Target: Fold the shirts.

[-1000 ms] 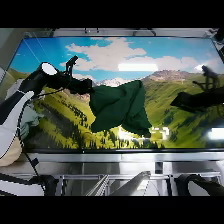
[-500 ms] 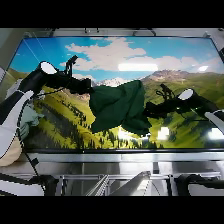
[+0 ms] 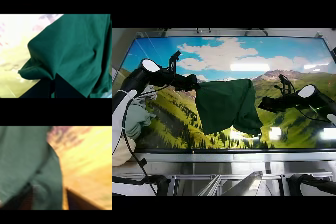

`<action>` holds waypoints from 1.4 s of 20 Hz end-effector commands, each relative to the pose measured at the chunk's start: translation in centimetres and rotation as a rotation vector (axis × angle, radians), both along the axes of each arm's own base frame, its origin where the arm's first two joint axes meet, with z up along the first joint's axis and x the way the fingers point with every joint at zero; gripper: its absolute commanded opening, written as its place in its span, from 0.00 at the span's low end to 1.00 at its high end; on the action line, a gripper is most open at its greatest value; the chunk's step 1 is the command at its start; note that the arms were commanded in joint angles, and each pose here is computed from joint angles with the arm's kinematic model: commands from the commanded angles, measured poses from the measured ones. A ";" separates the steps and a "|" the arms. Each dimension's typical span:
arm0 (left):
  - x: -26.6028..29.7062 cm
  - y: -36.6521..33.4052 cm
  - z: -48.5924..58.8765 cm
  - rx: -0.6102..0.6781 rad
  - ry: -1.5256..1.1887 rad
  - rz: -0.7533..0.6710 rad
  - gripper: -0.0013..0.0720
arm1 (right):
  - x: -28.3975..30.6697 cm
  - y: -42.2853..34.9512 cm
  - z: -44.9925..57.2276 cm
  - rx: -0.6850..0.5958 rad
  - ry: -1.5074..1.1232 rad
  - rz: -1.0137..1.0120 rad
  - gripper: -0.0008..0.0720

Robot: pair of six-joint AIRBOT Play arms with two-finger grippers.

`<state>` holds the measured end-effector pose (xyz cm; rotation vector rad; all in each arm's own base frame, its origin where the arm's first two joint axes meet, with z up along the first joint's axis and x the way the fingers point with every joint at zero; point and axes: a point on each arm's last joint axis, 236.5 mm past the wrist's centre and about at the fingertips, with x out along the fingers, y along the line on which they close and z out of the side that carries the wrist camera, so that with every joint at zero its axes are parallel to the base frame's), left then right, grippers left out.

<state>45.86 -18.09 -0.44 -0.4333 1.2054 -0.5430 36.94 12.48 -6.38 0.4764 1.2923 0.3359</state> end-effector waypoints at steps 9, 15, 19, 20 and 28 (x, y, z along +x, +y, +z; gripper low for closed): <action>-2.7 -0.1 -3.5 0.012 0.091 -0.002 0.04 | -2.7 5.9 -6.2 0.134 0.212 0.038 0.69; -0.1 1.1 0.8 -0.006 0.010 0.001 0.04 | -0.3 5.7 -1.7 0.136 0.028 0.062 0.04; 3.2 3.6 12.7 -0.016 -0.273 0.053 0.04 | 2.6 -0.3 11.8 0.089 -0.334 -0.039 0.04; 3.5 4.3 16.7 -0.018 -0.365 0.073 0.04 | 2.8 -2.6 16.7 0.077 -0.451 -0.096 0.04; -9.9 4.2 47.8 -0.035 -1.098 0.057 0.04 | -9.5 -9.8 43.6 -0.254 -1.034 -0.229 0.04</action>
